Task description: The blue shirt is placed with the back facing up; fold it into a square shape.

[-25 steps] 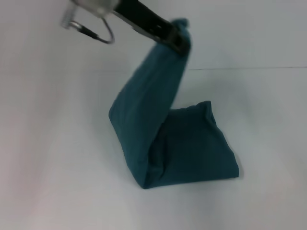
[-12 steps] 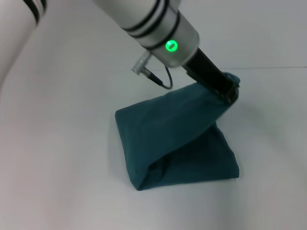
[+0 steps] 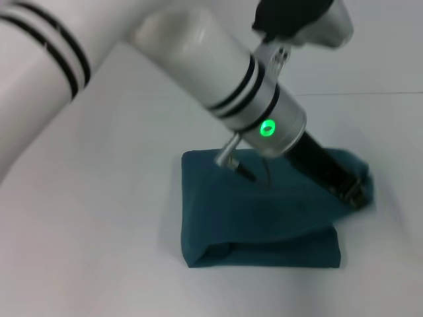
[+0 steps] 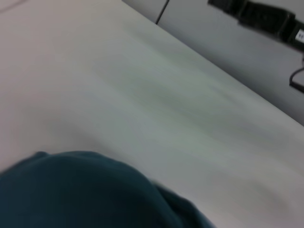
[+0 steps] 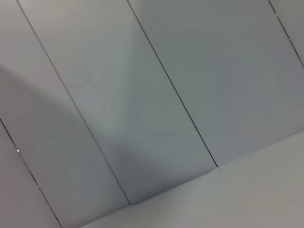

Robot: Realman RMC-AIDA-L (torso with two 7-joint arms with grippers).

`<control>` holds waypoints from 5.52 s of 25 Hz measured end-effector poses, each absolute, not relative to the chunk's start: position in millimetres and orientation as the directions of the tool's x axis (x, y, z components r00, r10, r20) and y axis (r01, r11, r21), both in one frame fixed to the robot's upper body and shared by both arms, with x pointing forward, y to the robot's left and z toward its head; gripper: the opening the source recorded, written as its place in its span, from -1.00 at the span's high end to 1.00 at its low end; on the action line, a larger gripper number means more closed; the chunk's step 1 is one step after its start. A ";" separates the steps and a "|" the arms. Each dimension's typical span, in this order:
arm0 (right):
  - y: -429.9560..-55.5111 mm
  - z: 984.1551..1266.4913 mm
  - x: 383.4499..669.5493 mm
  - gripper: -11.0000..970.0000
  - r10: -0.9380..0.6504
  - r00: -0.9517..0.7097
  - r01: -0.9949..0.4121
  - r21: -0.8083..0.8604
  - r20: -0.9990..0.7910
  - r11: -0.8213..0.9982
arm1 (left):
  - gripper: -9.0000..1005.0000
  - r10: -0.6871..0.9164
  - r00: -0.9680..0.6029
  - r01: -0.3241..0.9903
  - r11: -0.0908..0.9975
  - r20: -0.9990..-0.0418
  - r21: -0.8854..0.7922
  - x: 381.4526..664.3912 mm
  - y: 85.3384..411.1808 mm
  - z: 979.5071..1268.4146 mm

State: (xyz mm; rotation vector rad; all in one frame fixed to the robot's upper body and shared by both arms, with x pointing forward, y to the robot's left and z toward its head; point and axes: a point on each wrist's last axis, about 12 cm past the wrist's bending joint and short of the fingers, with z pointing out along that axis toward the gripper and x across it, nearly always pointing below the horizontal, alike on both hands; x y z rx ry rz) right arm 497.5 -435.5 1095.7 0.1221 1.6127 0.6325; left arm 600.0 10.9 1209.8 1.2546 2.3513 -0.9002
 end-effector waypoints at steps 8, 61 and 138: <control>-432.3 1096.3 501.4 0.98 0.405 -0.186 -0.302 0.444 -0.895 0.843 | 0.41 0.602 -0.584 0.812 0.428 -0.545 -0.397 595.2 17.8 1192.7; -245.3 1044.5 560.1 0.98 -0.388 -0.128 -0.842 -0.107 -0.913 0.528 | -0.82 0.070 -0.290 0.848 0.480 -0.955 -0.223 511.3 276.3 1084.7; -265.7 1115.8 554.2 0.88 -0.673 -0.628 -0.766 0.154 -0.391 0.624 | -0.72 0.171 -0.311 0.877 0.431 -0.935 -0.213 527.0 274.2 1095.0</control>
